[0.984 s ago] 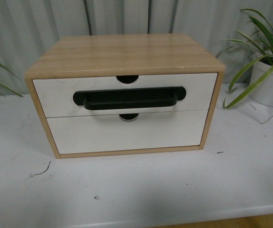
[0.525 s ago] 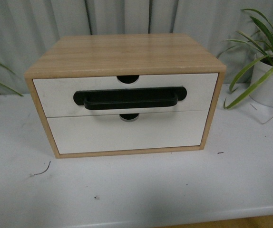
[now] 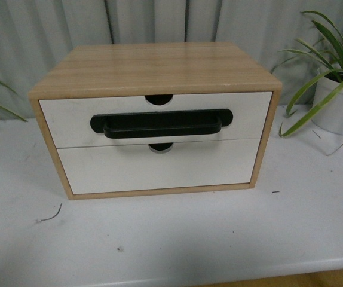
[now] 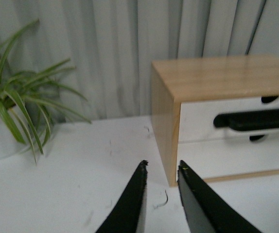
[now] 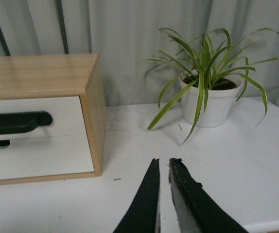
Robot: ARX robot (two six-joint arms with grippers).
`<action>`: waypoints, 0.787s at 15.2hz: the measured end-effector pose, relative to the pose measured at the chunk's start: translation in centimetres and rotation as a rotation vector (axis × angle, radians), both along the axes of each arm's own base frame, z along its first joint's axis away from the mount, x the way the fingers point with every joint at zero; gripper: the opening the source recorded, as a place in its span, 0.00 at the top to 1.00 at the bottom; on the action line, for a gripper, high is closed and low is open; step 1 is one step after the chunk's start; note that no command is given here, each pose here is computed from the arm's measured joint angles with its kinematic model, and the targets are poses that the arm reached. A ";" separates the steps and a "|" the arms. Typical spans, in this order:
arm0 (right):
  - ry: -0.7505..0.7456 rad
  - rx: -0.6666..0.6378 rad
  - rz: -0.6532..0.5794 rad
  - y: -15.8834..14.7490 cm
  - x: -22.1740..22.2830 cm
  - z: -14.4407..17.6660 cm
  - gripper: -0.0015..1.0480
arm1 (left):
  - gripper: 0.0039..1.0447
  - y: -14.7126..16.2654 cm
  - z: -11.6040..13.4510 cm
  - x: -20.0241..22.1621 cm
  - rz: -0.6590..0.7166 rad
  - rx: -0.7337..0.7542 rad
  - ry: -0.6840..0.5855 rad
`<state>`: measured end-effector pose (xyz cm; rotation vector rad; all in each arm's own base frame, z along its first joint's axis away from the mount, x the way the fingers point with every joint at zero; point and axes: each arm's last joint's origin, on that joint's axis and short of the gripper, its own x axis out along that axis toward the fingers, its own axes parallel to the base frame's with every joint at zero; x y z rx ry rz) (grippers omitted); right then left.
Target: Close drawer sideways
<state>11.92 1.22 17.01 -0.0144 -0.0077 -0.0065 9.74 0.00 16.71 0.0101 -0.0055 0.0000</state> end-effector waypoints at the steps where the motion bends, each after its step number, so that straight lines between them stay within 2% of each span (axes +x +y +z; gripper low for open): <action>1: 0.004 0.000 0.003 -0.1 -0.1 0.0 0.95 | 0.87 0.0 0.2 0.0 0.000 -0.003 -0.007; 2: -0.007 0.000 0.016 -0.9 -0.4 0.1 0.98 | 0.99 0.0 -0.1 0.0 0.000 -0.009 0.010; 3: -0.008 0.002 -0.023 -1.4 -0.5 0.1 0.98 | 0.99 0.0 0.0 0.0 0.001 -0.006 0.004; 12: 0.013 0.004 0.006 -1.2 -2.2 -0.4 0.98 | 0.99 0.0 -0.1 0.0 0.000 -0.006 0.006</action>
